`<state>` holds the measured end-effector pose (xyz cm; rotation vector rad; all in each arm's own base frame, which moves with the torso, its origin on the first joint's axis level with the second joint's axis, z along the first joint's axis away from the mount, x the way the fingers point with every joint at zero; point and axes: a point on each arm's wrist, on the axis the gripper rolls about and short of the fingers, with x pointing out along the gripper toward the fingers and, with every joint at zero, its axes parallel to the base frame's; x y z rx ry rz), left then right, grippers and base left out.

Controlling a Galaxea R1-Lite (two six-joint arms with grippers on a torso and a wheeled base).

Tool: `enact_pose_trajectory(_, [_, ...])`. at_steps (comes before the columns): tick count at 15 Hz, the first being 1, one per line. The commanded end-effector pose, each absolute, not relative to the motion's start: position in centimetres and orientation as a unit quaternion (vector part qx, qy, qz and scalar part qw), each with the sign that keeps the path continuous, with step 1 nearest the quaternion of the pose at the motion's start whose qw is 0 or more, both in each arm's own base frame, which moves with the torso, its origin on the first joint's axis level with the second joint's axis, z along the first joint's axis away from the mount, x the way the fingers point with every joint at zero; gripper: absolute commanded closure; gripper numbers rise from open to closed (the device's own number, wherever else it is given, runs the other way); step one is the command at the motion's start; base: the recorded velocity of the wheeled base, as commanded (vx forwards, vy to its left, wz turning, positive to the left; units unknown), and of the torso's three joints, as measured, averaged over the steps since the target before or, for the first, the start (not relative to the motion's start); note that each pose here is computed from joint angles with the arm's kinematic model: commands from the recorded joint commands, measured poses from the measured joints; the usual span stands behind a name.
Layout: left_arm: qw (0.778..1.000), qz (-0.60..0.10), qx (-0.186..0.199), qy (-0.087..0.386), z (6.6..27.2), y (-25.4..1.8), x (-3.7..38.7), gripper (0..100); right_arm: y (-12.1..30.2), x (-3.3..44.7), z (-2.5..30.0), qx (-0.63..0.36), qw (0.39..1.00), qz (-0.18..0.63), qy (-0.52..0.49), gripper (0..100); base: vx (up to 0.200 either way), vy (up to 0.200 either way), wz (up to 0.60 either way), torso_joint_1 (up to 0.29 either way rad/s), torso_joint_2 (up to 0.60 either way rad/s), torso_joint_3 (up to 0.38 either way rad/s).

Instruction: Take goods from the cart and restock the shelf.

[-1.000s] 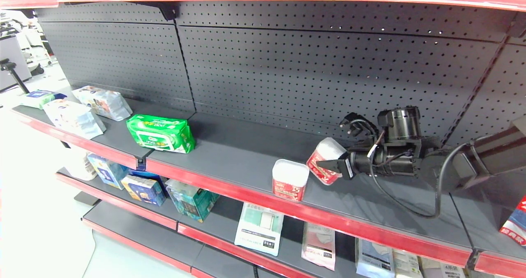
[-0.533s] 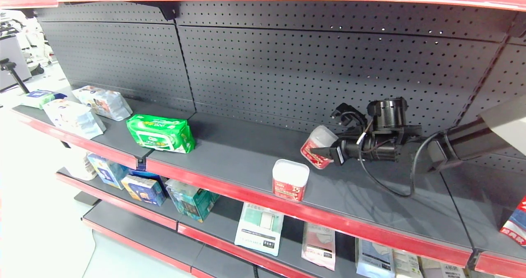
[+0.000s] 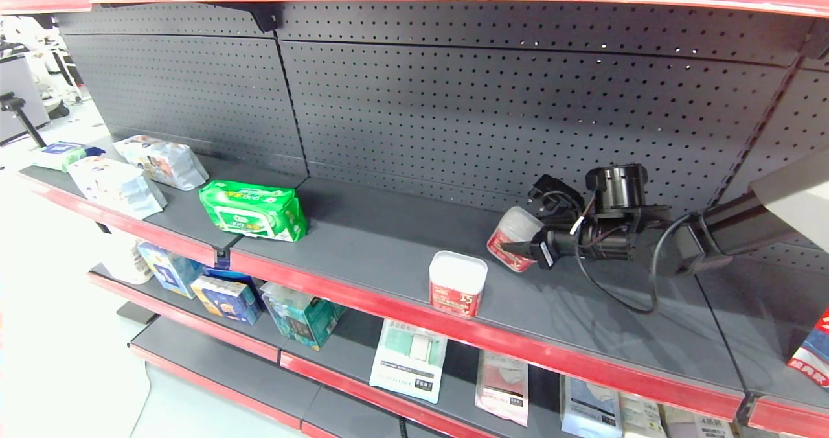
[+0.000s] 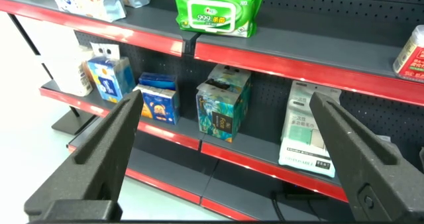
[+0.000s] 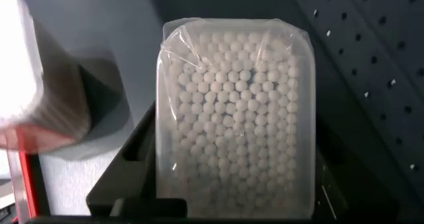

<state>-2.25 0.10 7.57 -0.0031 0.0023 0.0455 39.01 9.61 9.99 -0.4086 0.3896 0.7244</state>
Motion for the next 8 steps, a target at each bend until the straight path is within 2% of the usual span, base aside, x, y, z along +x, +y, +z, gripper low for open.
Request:
enact_pose_trajectory(1, [1.000, 0.022, -0.002, 0.001, 7.57, 0.10, -2.26, 0, 9.70, 38.62, 10.11, -0.198, 0.895, 0.352, 0.189, 100, 0.000, 0.000, 0.00, 0.000, 0.00, 0.000])
enact_pose_trajectory(8, [1.000, 0.023, -0.002, 0.001, 7.57, 0.10, -2.26, 0, 10.03, 37.95, 9.25, -0.197, 0.889, 0.358, 0.205, 100, 0.000, 0.000, 0.00, 0.000, 0.00, 0.000])
